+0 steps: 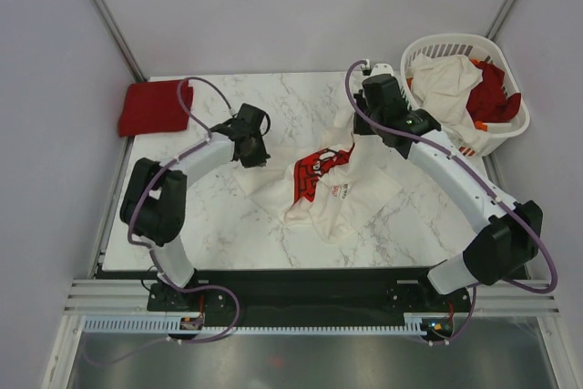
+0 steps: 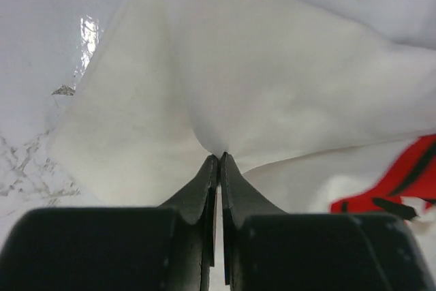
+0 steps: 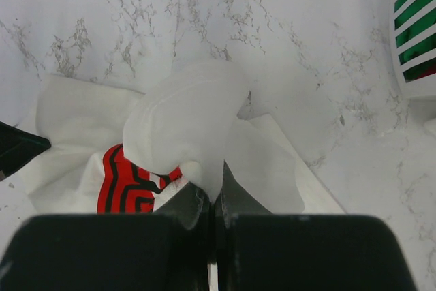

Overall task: Fold and stack the t-shirts
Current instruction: Flatten the tshirt out

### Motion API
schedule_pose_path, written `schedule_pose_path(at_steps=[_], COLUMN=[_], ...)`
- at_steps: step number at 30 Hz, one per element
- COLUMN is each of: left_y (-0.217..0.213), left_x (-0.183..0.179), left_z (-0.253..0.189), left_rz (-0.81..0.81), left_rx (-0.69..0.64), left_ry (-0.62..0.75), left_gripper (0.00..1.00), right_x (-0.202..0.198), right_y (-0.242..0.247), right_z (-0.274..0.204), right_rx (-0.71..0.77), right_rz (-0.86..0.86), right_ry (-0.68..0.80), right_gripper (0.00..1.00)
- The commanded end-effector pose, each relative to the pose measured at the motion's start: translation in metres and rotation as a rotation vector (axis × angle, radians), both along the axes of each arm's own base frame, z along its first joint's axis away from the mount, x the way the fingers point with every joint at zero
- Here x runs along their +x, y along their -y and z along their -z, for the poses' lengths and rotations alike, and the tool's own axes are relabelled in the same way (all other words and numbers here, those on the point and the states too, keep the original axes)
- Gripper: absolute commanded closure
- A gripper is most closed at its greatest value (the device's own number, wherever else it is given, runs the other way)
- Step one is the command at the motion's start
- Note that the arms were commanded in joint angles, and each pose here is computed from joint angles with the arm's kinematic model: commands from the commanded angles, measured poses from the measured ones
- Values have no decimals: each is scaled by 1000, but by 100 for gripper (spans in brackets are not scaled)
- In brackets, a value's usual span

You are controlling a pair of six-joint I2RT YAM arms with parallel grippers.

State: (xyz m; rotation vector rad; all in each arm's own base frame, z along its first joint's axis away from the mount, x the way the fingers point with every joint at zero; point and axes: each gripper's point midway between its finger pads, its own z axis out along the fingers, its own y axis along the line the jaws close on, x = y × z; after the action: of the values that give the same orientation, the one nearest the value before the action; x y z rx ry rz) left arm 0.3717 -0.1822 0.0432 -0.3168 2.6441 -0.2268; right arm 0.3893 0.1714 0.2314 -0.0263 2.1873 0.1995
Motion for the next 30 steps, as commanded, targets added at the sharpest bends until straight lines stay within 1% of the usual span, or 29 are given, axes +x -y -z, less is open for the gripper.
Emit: schedule_pose_path(at_steps=[1,2,3,4,5,7,8,9,10,11,12,13,14,15,16,18,19,21,22,24,25,27,28,30], left_y=[9,7,-25,-46,-56,-73,-83,-106,-119,-131,-145,-152,-159,-164,-168,-168,-170,-166,-165,-159,-159,-156,-159,-160], left_x=[25,23,31,1,-16,-35,-46,-73,-89,-105,-129,-144,-159,-180,-192,-209,-221,-228,-229,-220,-218,-202,-201,-177], left_z=[-125,-181,-209,-215,-252,-304,-335,-372,-400,-419,-441,-455,-473,-486,-497,-507,-515,-523,-527,-528,-532,-532,-538,-536], left_rz=[-26,-29,-150,-69,-70,-90,-97,-149,-162,-180,-199,-196,-186,-173,-161,-128,-114,-83,-69,-53,-52,-72,-93,-138], left_rx=[-134,-192,-90,35,18,10,11,5,12,8,-6,-17,-20,-49,-59,-94,-115,-140,-141,-130,-127,-103,-96,-44], left_ry=[308,427,543,486,562,685,762,868,939,995,1067,1113,1167,1223,1261,1306,1342,1363,1373,1360,1363,1338,1347,1317], left_gripper=[93,93,98,98,98,98,98,98,98,98,98,98,98,98,98,98,98,98,98,98,98,98,98,98], right_x=[0,-4,-9,-19,-24,-40,-55,-66,-86,-97,-109,-121,-145,-158,-186,-210,-230,-237,-228,-217,-196,-180,-157,-140], right_y=[12,14,17,23,28,36,42,38,41,44,49,55,68,72,75,76,84,90,87,85,76,74,66,61], right_z=[-91,-108,-123,-156,-170,-199,-217,-228,-247,-257,-267,-279,-298,-313,-331,-353,-364,-375,-375,-376,-370,-371,-364,-368], right_rx=[44,58,69,104,115,158,187,219,245,261,276,290,305,324,347,374,398,427,417,393,370,343,320,300], right_rz=[30,30,32,40,54,67,63,13,-29,-45,-55,-57,-64,-78,-147,-216,-227,-209,-203,-187,-179,-152,-144,-126], right_ry=[156,184,206,274,302,353,392,412,461,489,518,558,630,692,770,886,948,988,972,951,910,900,864,858], right_gripper=[100,100,100,100,100,100,100,100,100,100,100,100,100,100,100,100,100,100,100,100,100,100,100,100])
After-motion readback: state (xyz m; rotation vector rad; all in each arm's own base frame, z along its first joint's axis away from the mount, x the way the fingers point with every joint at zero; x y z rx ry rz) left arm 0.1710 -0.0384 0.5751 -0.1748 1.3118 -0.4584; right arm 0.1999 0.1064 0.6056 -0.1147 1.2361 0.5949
